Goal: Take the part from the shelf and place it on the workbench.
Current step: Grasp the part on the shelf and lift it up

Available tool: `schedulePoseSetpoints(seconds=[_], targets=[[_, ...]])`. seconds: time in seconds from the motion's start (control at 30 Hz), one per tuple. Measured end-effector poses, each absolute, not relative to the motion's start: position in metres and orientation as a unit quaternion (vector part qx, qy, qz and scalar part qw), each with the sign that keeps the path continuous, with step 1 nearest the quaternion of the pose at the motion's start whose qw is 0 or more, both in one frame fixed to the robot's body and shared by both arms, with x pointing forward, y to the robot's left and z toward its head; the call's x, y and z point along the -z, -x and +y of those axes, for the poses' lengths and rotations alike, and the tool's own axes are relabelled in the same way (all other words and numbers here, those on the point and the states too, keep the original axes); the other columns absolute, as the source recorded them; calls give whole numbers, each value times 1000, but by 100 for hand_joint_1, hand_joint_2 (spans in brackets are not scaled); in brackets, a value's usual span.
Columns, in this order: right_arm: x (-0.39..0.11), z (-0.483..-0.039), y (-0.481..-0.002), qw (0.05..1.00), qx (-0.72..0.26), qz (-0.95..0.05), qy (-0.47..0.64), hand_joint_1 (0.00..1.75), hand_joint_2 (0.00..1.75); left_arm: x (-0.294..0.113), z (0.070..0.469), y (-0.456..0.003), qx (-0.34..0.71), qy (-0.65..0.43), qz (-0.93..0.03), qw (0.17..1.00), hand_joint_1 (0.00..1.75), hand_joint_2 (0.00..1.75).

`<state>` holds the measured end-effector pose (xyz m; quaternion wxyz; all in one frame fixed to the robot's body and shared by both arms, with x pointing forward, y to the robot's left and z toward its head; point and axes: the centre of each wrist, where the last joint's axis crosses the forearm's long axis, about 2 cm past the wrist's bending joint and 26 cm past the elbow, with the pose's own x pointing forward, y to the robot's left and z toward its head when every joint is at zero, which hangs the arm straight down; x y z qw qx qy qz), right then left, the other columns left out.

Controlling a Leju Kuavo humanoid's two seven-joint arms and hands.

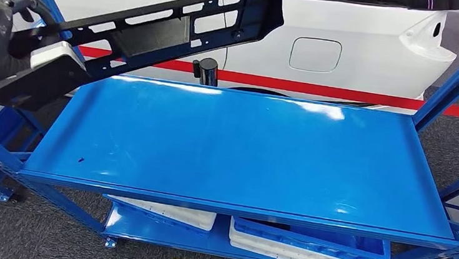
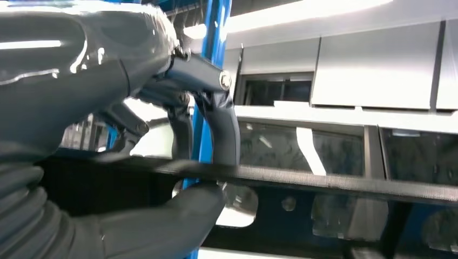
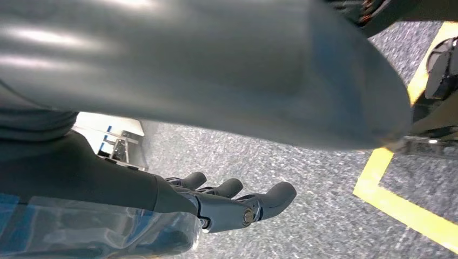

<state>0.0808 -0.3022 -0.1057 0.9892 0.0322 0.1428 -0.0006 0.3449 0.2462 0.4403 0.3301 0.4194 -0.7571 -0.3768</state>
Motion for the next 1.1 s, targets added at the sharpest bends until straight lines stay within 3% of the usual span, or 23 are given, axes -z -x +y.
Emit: schedulePoseSetpoints(seconds=[1.1], targets=[[106, -305, -81, 989, 0, 142, -29, 0, 0, -441, 251, -334, 376, -405, -764, 332, 175, 175]])
